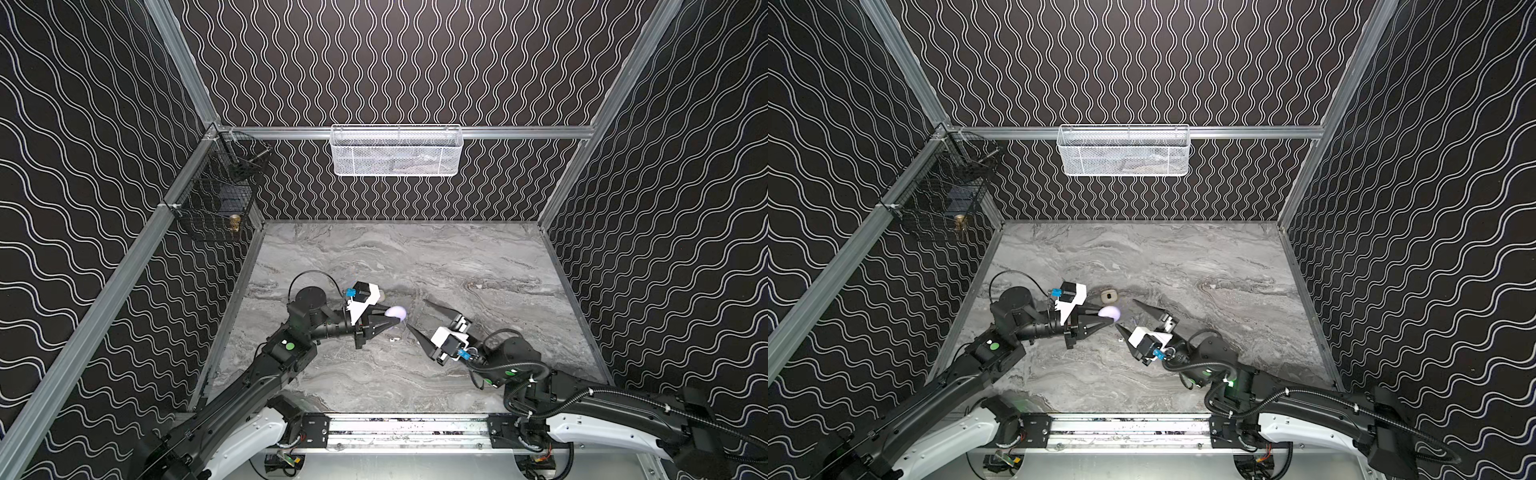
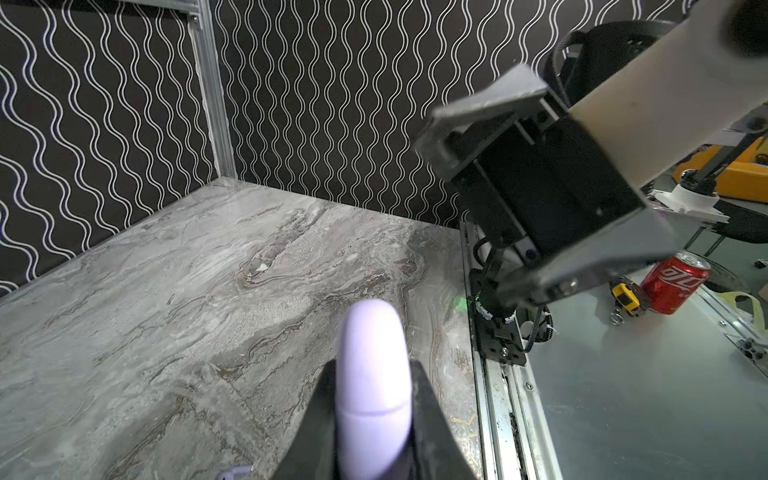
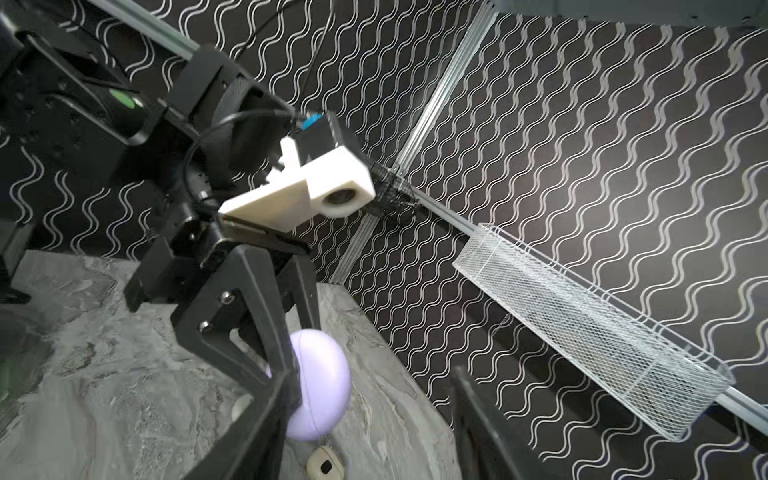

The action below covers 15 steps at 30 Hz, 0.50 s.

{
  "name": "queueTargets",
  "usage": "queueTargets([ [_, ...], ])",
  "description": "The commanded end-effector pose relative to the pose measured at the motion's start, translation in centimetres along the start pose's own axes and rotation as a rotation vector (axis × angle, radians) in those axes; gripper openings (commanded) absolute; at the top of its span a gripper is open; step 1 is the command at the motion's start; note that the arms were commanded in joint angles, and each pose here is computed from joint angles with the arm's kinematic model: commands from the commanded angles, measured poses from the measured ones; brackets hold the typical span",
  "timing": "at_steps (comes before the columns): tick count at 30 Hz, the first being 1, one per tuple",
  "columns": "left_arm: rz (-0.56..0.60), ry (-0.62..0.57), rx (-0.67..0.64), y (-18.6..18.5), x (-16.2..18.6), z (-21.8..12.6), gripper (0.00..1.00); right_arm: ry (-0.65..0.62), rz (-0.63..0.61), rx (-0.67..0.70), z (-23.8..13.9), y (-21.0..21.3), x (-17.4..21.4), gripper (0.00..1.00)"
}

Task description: Insert the wireless bluetooth earbuds into the charging case

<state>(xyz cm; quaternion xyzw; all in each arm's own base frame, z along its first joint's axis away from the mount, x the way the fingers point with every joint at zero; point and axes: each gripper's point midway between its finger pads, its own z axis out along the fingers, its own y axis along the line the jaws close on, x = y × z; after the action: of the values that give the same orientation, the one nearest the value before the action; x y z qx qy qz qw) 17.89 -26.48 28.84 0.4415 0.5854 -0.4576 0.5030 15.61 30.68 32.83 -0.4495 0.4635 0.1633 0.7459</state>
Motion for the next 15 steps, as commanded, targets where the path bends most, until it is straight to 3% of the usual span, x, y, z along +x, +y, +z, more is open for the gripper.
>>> queueTargets([
  [1, 0.073, -0.043, 0.048, -1.0, -1.1, -0.2, 0.00, 0.011, 0.013, -0.003, 0.9, 0.1, -0.1, 0.62],
  [15, 0.092, -0.051, 0.100, -2.1, -1.2, -0.2, 0.00, 0.070, 0.035, 0.128, 2.5, -2.3, 0.5, 0.58],
])
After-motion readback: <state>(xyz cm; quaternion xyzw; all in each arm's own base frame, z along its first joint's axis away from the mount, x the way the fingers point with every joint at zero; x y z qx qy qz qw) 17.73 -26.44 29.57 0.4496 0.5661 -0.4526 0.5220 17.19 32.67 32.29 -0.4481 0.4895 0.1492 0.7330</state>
